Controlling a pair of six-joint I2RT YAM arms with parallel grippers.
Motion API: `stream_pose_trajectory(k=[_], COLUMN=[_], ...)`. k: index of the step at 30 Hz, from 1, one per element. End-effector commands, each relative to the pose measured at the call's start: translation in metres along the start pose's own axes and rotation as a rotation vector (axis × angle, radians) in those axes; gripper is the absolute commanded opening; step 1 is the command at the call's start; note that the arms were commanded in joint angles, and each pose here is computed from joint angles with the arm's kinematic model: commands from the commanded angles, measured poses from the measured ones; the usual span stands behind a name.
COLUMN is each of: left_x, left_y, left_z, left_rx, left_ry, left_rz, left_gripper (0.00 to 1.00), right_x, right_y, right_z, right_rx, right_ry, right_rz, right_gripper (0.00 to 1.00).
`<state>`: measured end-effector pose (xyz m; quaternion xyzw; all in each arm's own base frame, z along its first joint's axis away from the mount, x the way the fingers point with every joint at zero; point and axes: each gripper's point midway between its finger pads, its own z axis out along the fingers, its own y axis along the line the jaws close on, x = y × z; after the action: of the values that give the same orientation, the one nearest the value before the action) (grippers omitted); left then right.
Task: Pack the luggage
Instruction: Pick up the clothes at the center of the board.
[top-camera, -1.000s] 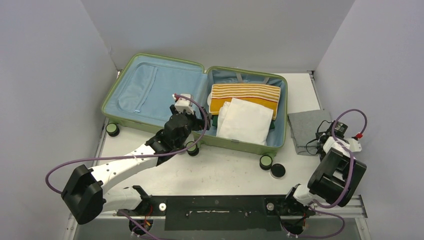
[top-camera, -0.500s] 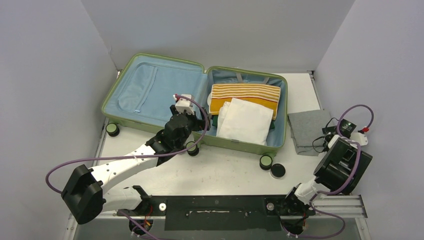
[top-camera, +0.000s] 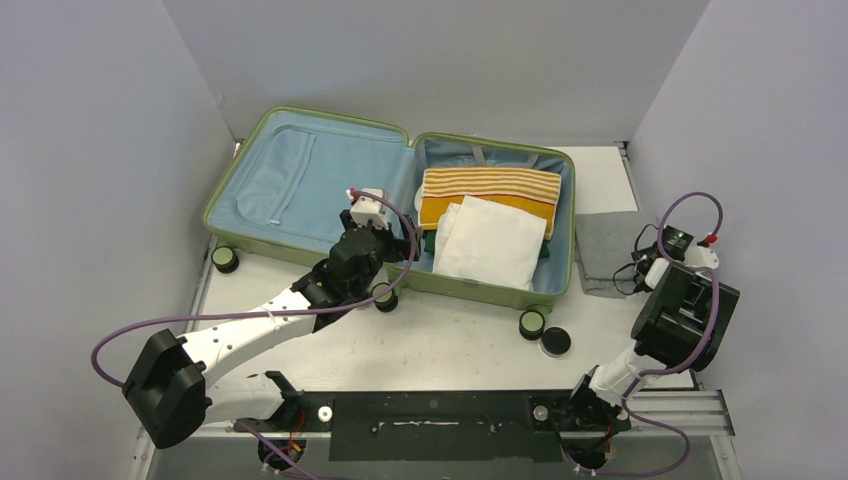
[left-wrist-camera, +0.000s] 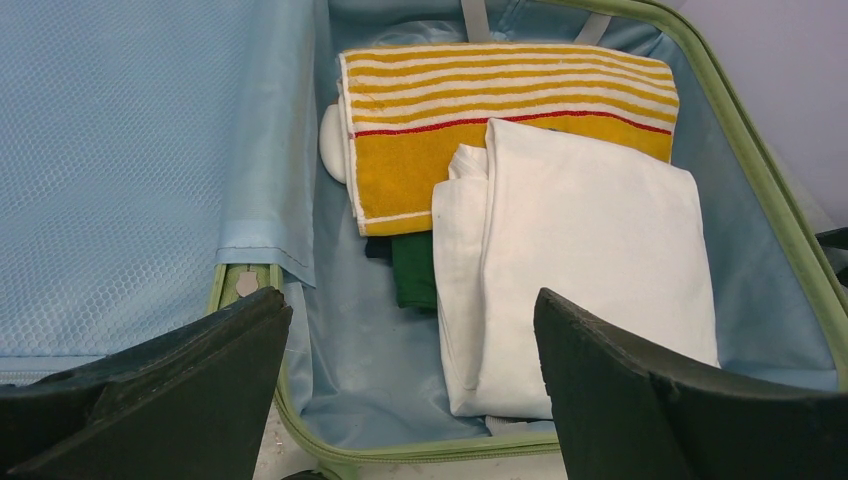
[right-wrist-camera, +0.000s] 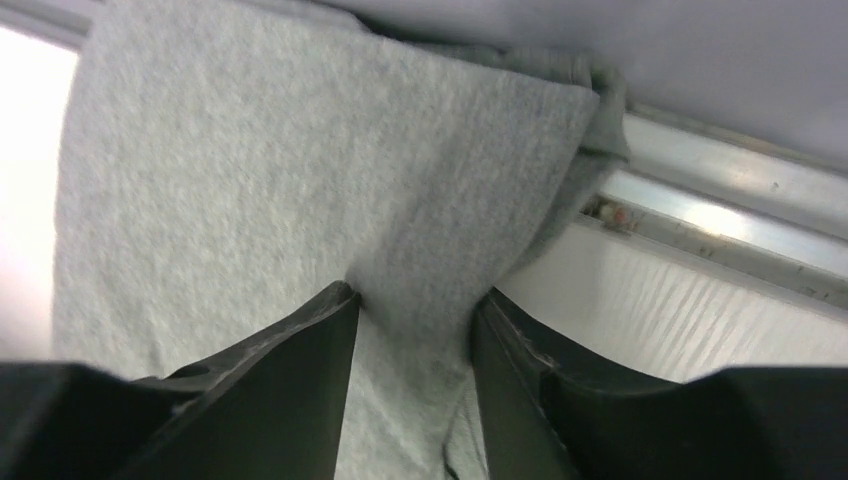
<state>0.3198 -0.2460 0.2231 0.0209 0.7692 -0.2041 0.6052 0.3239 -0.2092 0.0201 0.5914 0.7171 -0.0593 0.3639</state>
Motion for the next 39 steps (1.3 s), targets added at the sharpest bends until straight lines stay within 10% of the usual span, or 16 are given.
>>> stream_pose_trajectory(k=[1,7,20,31,39], left_x=[-0.023,-0.022,-0.02,-0.018,-0.02], left_y=[-0.009,-0.008,-0.015,-0.023,-0.025], left_z=[-0.002,-0.001,-0.002,-0.006,-0.008], left_rx=[0.02,0.011,0.041,0.063,0.066], left_ry=[-0.054,-0.053,-0.039,-0.034,-0.04], left_rz=[-0.032,-0.026,-0.06,-0.062,-0.063], left_gripper=[0.9,0.9,0.89,0.9,0.89], right_x=[0.106,0.109,0.037,0.055,0.069], right_y=[-0.064,-0.061,0.015,-0.048,-0.015], right_z=[-0.014,-0.015,-0.085,-0.099,-0.128], right_rx=[0.201,0.162,-0.035,0.077,-0.065], right_ry=[0.373,0.42,0.208,0.203,0.219], right_rz=[-0.096,-0.09,-0.016,-0.069,-0.022], right_gripper=[0.38,0.0,0.0,0.0,0.85])
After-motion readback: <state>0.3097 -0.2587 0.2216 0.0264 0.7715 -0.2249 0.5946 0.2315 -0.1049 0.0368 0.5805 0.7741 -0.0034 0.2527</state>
